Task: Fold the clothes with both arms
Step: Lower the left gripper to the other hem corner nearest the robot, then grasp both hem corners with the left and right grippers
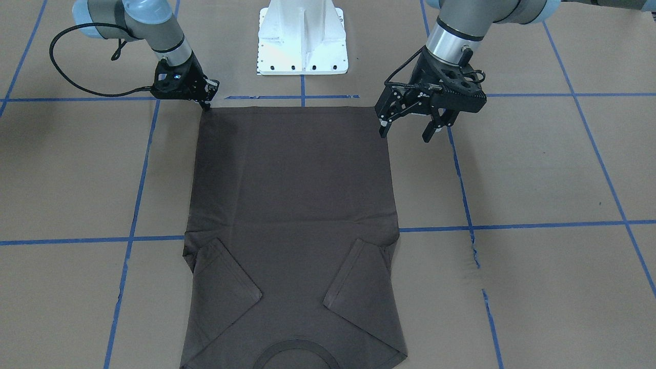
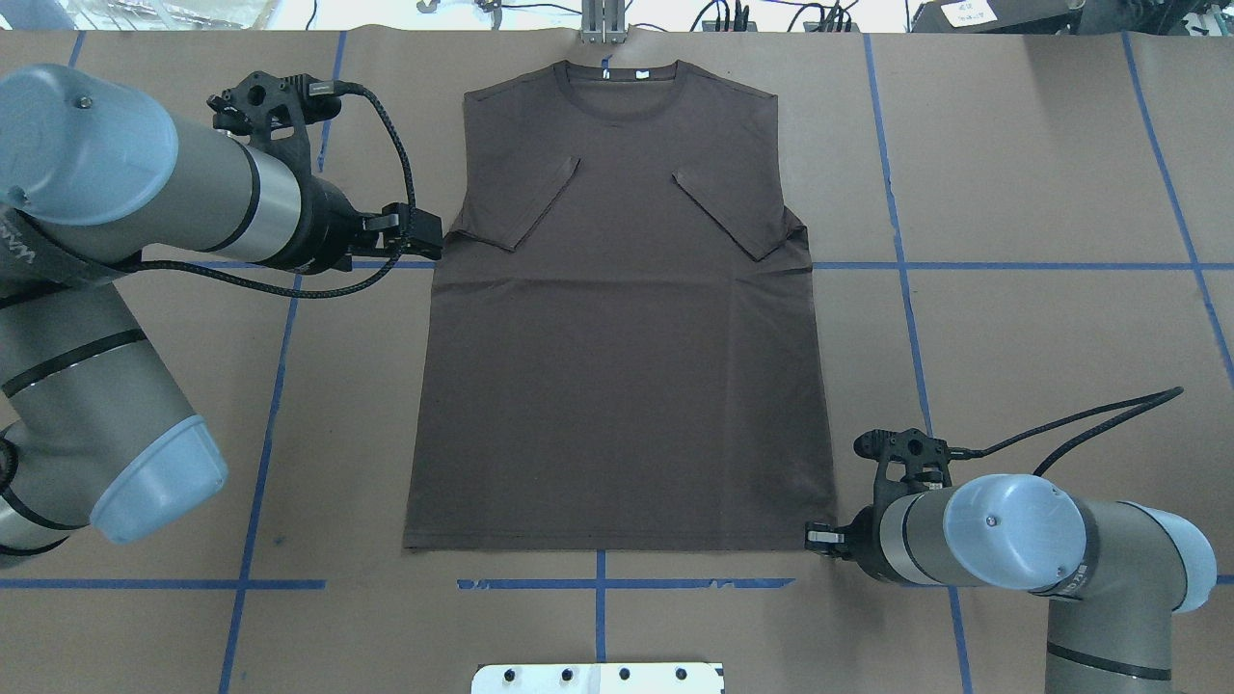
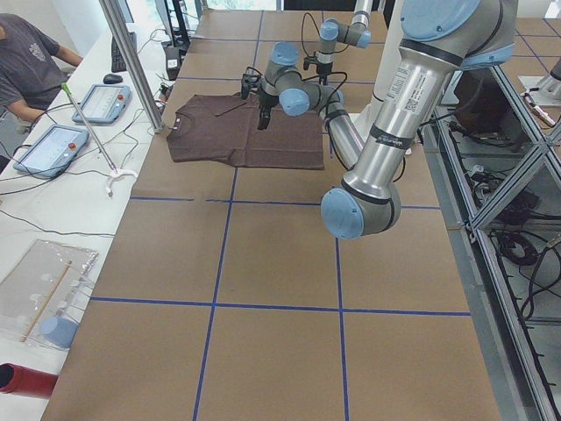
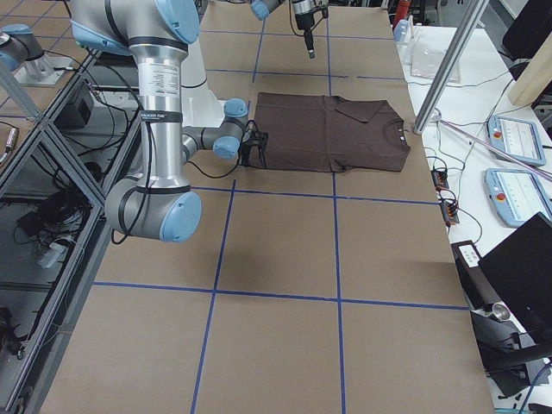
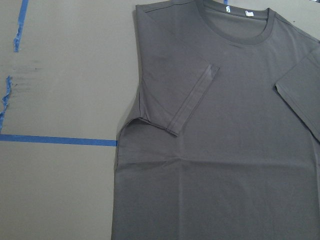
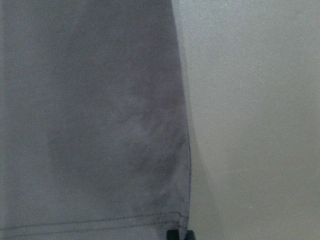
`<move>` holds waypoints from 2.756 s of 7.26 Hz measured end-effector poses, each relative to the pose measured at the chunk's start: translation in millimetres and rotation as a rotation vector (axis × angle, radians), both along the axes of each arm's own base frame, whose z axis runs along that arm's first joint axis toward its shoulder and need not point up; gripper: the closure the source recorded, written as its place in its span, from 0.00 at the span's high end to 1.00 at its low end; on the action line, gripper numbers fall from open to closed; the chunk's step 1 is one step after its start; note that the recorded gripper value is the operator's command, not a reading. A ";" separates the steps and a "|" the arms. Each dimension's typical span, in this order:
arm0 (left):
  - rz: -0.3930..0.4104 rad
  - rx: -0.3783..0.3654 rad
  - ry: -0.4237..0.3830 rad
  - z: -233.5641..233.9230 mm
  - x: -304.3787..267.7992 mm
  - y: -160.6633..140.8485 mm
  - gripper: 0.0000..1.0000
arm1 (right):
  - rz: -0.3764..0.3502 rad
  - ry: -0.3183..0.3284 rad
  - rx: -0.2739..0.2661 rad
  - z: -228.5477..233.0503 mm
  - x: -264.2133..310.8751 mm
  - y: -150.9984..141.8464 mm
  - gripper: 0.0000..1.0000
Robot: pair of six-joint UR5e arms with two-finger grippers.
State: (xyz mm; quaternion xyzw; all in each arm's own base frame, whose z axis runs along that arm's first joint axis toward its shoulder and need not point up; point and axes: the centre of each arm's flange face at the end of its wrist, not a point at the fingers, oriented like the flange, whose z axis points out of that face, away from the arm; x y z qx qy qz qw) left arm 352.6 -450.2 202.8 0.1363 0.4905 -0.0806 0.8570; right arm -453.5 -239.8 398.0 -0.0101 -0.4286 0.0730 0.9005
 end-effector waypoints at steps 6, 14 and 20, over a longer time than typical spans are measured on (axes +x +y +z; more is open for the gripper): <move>-0.039 -0.278 0.049 37.3 32.8 73.2 0.99 | 0.024 -0.054 0.020 -26.8 12.9 -5.6 0.00; -0.177 -0.492 -0.082 117.1 153.9 203.7 0.92 | 0.056 -0.074 0.017 -34.4 28.0 -25.1 0.00; -0.172 -0.495 -0.129 135.0 169.3 211.4 0.67 | 0.056 -0.076 0.009 -34.4 30.6 -28.3 0.00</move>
